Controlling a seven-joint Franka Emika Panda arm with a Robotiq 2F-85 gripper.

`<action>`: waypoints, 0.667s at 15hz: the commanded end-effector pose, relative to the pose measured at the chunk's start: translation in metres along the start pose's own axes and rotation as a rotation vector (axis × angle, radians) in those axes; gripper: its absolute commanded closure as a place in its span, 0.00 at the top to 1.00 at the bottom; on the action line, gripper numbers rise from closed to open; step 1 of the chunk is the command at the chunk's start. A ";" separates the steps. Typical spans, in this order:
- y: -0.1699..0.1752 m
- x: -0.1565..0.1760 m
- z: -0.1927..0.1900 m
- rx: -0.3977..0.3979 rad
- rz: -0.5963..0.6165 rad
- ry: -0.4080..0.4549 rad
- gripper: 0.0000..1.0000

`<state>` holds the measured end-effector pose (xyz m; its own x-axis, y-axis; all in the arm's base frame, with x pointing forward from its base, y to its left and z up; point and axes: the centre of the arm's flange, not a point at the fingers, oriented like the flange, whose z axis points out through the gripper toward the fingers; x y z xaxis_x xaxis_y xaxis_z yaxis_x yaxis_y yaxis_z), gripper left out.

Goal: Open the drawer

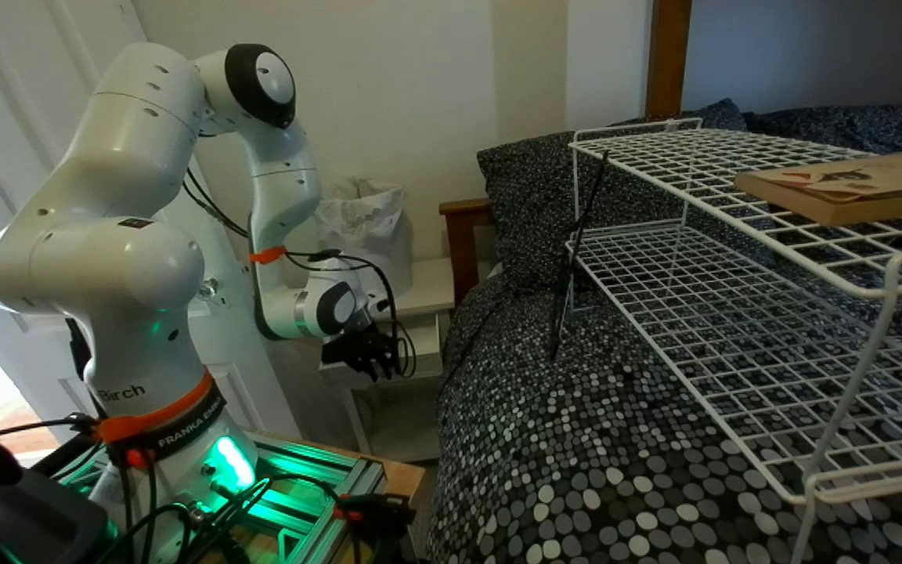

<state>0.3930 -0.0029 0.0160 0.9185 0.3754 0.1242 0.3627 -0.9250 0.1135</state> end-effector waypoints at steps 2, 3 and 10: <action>0.002 -0.010 -0.025 0.014 0.042 -0.029 0.77; 0.003 -0.009 -0.030 0.016 0.052 -0.030 0.84; 0.004 0.010 -0.099 0.039 0.182 -0.037 1.00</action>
<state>0.3863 -0.0040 0.0673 0.9529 0.2861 0.1004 0.2788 -0.9569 0.0811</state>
